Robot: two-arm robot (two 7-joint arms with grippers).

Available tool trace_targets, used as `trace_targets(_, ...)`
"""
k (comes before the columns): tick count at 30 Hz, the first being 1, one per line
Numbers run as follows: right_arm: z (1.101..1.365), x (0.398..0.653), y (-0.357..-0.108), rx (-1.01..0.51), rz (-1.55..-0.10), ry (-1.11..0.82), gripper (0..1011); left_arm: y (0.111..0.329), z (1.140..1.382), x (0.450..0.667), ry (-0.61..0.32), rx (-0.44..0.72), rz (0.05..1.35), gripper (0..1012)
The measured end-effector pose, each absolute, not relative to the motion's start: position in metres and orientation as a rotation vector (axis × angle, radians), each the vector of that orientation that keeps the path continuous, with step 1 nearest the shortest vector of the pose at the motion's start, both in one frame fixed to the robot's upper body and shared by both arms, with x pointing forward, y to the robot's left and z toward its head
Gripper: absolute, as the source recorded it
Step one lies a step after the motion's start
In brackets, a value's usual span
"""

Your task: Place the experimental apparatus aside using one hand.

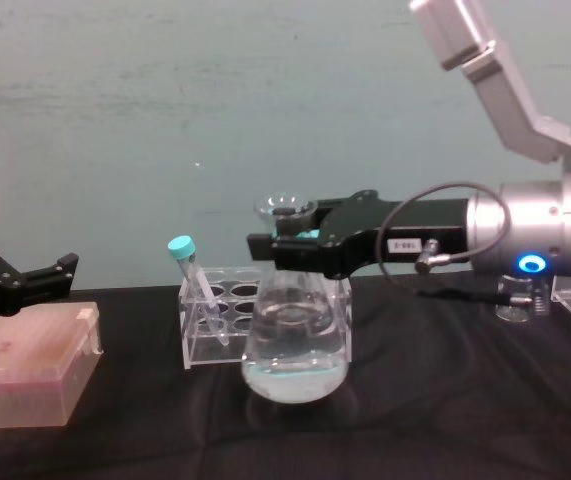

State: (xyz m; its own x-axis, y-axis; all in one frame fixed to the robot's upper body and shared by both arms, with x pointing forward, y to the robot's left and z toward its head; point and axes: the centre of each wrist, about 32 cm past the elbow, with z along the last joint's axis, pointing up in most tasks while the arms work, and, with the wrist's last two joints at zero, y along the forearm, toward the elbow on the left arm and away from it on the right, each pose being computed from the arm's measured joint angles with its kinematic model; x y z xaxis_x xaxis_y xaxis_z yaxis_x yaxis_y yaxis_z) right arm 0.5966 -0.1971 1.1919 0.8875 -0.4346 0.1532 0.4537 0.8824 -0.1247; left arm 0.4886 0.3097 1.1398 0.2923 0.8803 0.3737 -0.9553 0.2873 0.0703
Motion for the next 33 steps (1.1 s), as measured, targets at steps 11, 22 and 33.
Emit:
trace_targets(11,1.201,0.574,-0.216,-0.143,-0.510,-0.109,472,0.310,1.140,0.489,-0.285,0.304,1.248,1000)
trace_targets(22,1.203,0.553,-0.235,-0.143,-0.596,-0.074,472,0.310,1.140,0.489,-0.285,0.304,1.248,1000)
trace_targets(33,1.205,0.538,-0.259,-0.144,-0.732,-0.061,472,0.310,1.140,0.489,-0.285,0.304,1.248,1000)
